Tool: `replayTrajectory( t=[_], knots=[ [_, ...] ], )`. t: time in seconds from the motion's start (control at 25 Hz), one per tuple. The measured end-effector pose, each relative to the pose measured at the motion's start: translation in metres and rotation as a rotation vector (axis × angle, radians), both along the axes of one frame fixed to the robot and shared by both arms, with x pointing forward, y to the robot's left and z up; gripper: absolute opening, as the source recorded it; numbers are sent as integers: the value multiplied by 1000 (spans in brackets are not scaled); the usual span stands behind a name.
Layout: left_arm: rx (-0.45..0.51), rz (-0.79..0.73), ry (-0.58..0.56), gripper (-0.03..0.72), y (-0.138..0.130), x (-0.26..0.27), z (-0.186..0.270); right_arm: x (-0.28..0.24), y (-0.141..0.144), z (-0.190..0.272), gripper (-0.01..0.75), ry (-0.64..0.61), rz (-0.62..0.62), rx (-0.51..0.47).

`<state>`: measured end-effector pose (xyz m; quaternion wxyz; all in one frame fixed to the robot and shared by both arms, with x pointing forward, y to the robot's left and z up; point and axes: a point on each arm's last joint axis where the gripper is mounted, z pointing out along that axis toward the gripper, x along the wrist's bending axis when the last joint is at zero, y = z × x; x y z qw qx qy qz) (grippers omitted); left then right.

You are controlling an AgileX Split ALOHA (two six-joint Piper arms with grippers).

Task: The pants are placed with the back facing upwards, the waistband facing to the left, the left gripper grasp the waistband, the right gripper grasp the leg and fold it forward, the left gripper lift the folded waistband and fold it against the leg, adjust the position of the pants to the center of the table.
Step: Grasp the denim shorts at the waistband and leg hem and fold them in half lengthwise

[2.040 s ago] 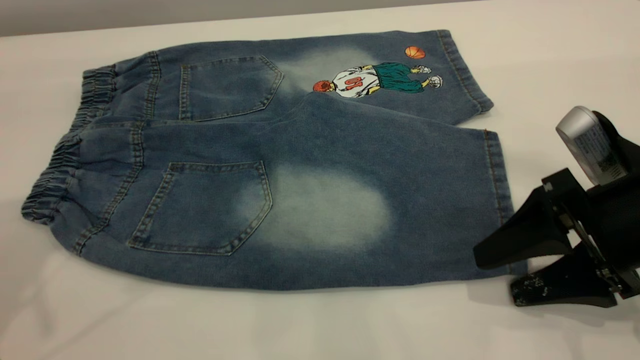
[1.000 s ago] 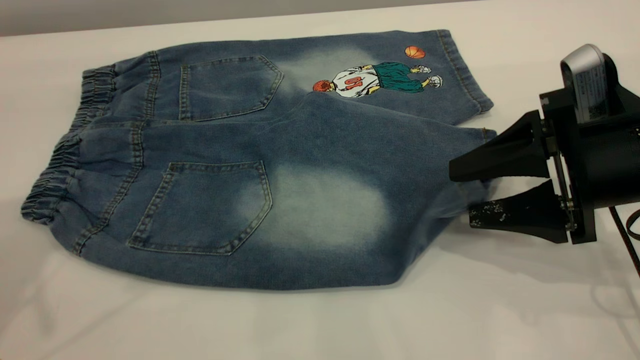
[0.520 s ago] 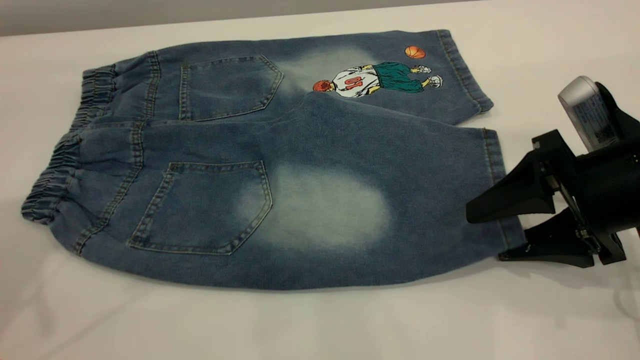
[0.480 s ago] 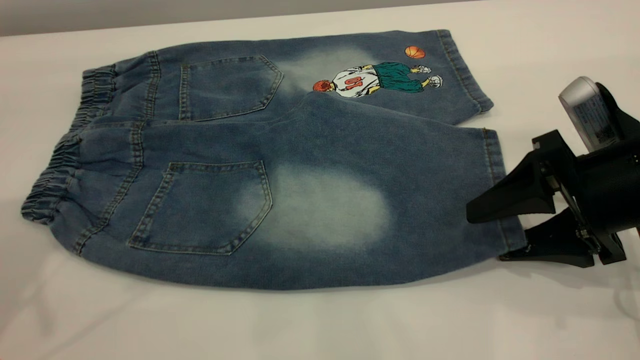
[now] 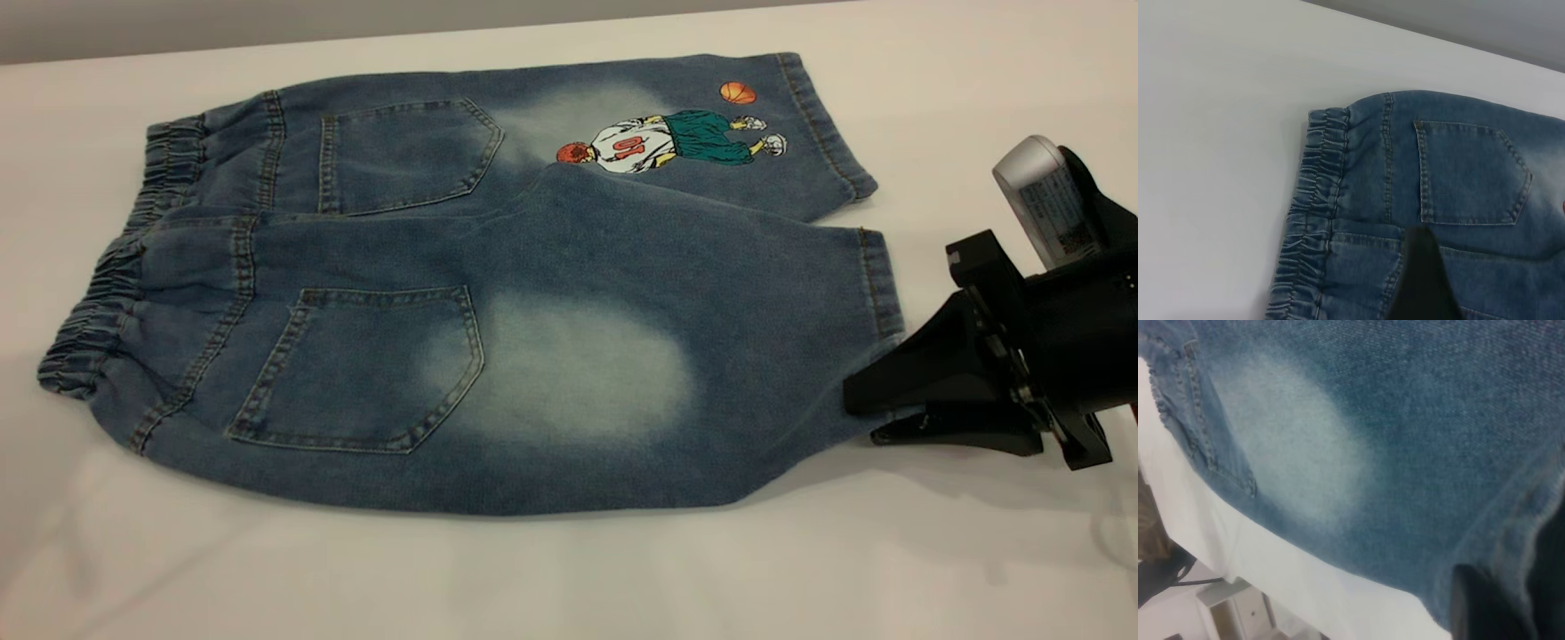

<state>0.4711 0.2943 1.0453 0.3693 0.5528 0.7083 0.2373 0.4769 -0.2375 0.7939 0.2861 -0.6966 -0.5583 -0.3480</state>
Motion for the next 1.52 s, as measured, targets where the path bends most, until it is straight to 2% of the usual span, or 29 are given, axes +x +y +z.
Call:
replayTrajectory(
  t=[0.28, 0.56, 0.68, 0.8, 1.0, 1.12, 1.24, 1.36, 1.44, 1.52],
  knots=[
    [1, 0, 0, 454, 0, 0, 0, 1, 0, 3, 108, -14, 10, -6],
    [0, -2, 9, 454, 0, -1, -1, 8, -7, 27, 107, -128, 61, -130],
    [-5, -12, 54, 454, -1, -3, -4, 10, -7, 38, 66, -173, 67, -137],
    [-2, -24, 100, 454, -2, -6, -7, 10, -1, 40, 15, -182, 89, -138],
    [17, -32, 106, 454, -1, -7, -7, 6, 11, 38, 20, -182, 150, -164],
    [17, -32, 106, 454, -1, -7, -7, 4, 10, 36, 83, -183, 183, -183],
    [17, -32, 105, 454, -1, -6, -7, -1, 9, 35, 223, -186, 261, -196],
    [17, -32, 105, 454, -1, -6, -7, -6, 9, 32, 404, -135, 282, -192],
    [17, -32, 105, 454, -1, -6, -7, -9, 9, 29, 491, -72, 278, -190],
    [17, -32, 105, 454, -1, -6, -7, -13, 10, 25, 544, -14, 274, -174]
  ],
)
